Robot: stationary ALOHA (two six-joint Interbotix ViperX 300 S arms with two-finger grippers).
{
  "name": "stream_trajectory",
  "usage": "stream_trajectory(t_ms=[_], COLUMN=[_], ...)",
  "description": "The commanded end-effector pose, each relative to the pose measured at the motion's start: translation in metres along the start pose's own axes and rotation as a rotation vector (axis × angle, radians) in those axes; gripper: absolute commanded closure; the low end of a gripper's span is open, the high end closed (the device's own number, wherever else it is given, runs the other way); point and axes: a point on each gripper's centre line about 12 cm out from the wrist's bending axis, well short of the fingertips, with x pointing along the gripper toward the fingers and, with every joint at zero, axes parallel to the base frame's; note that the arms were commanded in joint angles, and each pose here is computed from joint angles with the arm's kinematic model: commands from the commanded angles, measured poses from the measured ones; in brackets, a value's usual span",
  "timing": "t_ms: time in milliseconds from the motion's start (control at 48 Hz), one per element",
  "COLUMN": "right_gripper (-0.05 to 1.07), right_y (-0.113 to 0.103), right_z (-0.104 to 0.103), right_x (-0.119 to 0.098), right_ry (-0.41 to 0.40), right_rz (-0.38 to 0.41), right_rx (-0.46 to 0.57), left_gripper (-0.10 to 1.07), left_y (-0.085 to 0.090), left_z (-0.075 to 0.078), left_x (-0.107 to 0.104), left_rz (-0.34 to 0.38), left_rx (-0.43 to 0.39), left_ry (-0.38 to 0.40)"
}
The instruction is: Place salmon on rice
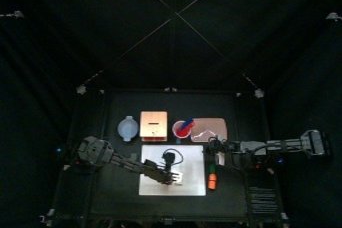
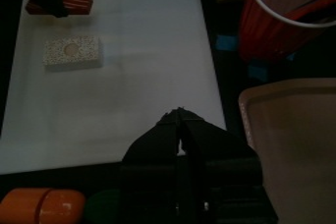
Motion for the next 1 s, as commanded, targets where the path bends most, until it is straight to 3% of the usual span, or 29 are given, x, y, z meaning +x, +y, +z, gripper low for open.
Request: stream_trajectory(t_ms=[0,208,521,792,979], right_gripper=[0.92,0.92,0.92,0.92,0.92], right_y=[-0.001,-0.001,-0.001,-0.001,-0.001], right_z=[0.005,0.004,0.003,0.000,-0.001], right_x=[0.000,0.000,0.000,0.000,0.000], right_ry=[-0.018,-0.017,-0.014,-0.008,-0.005], right_rz=[-0.003,-0.003,-0.003,-0.003,-0.003], right_rx=[0.000,0.000,0.000,-0.001,-0.003], left_gripper=[0.29,0.29,0.29,0.29,0.29], left_y=[-0.018,-0.033,-0.046,-0.044,-0.050], left_z=[0.015,0.027,0.020,0.014,0.013], left_x=[-0.017,-0.004,-0.003,0.002,0.005], left_rz=[-0.062,-0.067,-0.087,-0.015,-0.008], left_rx=[-0.027,-0.043,-0.053,-0.073,-0.078], left_ry=[-0.011,-0.008,0.026,0.045,0.044])
